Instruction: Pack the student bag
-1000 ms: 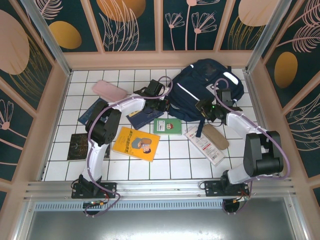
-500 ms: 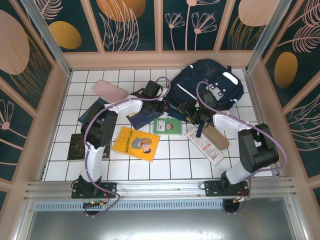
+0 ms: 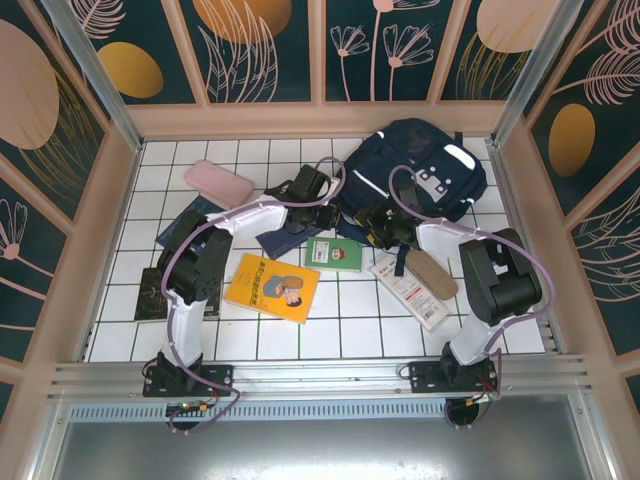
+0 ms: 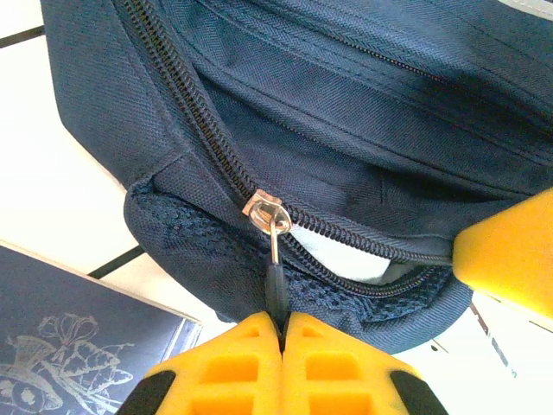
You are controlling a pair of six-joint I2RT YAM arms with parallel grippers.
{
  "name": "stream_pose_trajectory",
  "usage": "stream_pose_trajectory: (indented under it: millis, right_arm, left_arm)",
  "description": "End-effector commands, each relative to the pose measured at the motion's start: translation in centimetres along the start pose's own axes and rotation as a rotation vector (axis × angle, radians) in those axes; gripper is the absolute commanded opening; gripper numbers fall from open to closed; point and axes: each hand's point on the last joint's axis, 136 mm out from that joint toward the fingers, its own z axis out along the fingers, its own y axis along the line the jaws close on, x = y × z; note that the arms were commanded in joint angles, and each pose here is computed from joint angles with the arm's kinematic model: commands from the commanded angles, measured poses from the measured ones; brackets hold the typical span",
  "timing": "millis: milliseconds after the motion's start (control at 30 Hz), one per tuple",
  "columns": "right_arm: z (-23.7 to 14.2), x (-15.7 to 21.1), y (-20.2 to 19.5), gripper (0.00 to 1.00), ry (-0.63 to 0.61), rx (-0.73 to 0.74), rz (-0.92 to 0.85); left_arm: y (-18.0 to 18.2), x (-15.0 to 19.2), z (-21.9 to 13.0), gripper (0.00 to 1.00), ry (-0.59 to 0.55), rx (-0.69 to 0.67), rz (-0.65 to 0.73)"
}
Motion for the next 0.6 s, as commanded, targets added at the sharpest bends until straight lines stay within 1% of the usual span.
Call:
stream_pose_trajectory:
  millis: [0, 67, 100, 233, 333, 400, 567]
  right_arm:
    - [1.1, -0.6, -1.2, 0.26, -0.034, 0.041, 0.037]
    - [0.7, -0.9, -1.9, 0.05, -0.051, 0.059, 0.046]
    - [0.5, -1.1, -2.2, 0.0, -0.057, 0.062, 0.049]
    - [-0.8, -1.6, -2.5, 0.0, -0.084, 0.06, 0.031]
    - [-2.0, -1.8, -2.5, 0.0, -0.11, 0.069, -0.002]
    - [-2.6, -1.8, -3.2, 0.0, -0.12, 0.083, -0.005]
    - [-3.6, -1.9, -5.6, 0.0, -0.124, 0.098, 0.025]
  left_arm:
    - [-1.4, 0.6, -1.1, 0.0, 0.028, 0.003, 0.03]
    - [-0.7, 0.5, -1.0, 0.0, 0.031, -0.04, 0.039]
    - [-0.3, 0.3, -0.9, 0.0, 0.03, -0.062, 0.042]
    - [1.4, -0.7, -0.6, 0.0, 0.021, -0.171, 0.07]
    - [3.9, -2.1, -0.5, 0.0, 0.006, -0.299, 0.082]
    - [5.5, -3.2, -0.6, 0.0, -0.013, -0.359, 0.069]
    - [8.9, -6.2, -0.3, 0.0, -0.053, -0.448, 0.023]
